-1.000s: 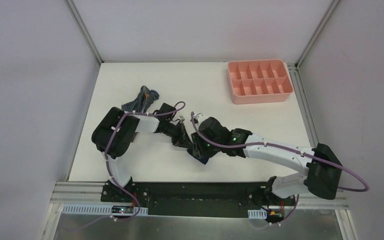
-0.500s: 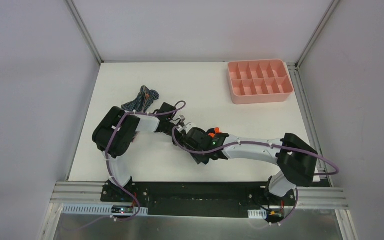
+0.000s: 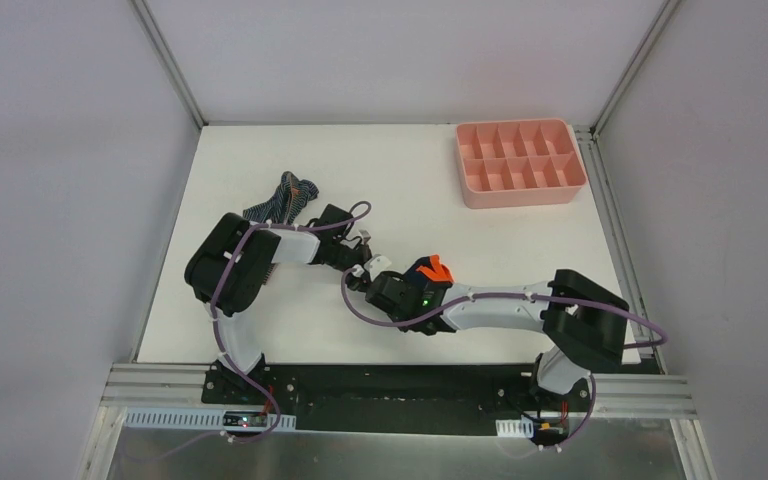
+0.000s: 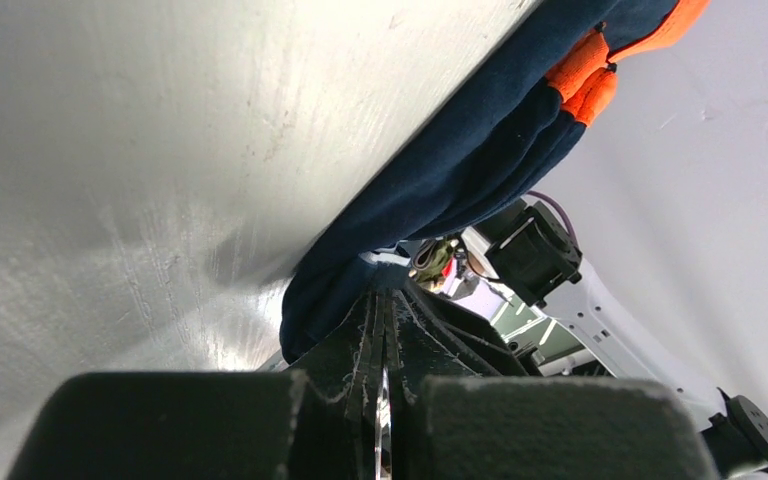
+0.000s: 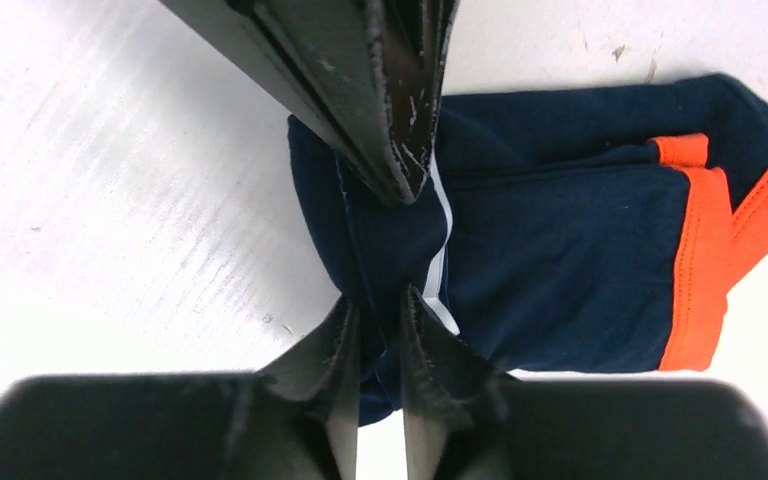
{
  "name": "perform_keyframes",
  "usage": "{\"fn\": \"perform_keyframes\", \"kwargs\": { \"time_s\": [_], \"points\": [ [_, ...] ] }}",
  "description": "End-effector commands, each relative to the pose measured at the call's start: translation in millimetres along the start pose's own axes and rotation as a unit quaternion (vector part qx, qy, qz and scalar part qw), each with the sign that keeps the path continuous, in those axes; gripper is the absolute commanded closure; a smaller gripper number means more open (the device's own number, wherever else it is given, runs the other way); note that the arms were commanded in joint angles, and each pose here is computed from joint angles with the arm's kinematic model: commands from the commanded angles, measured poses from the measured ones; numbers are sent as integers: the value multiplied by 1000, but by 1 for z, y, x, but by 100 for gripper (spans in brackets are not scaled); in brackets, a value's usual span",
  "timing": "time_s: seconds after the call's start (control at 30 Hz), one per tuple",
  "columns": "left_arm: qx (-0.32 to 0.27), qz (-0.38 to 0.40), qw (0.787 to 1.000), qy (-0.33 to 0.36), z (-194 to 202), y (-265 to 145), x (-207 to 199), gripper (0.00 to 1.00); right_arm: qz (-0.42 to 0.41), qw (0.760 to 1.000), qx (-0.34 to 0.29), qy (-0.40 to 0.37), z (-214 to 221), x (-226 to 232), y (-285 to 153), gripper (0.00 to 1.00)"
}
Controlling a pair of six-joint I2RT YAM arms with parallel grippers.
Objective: Roll the underwear
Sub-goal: Roll the underwear to the center of the board.
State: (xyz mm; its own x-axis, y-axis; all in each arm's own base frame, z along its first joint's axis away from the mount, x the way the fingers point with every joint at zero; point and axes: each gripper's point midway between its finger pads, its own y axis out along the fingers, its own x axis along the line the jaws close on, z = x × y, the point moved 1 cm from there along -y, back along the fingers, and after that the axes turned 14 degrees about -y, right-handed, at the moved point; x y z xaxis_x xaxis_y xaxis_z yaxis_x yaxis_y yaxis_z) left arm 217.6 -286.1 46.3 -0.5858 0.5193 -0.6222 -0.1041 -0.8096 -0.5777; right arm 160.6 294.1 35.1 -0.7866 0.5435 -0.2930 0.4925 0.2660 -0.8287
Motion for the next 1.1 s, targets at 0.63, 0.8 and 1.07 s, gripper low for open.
{"fn": "perform_keyframes", "kwargs": {
  "time_s": [0.63,0.8,1.07],
  "points": [
    [-25,46,997,-59,20,-56,-13,45,-311,932,-20,183,-12,18,-33,100],
    [-5,32,998,-62,32,-50,2,36,-349,913,-12,212,-8,17,-31,100],
    [14,1,998,-58,29,-28,3,32,-367,902,1,227,0,19,-27,100]
  ]
}}
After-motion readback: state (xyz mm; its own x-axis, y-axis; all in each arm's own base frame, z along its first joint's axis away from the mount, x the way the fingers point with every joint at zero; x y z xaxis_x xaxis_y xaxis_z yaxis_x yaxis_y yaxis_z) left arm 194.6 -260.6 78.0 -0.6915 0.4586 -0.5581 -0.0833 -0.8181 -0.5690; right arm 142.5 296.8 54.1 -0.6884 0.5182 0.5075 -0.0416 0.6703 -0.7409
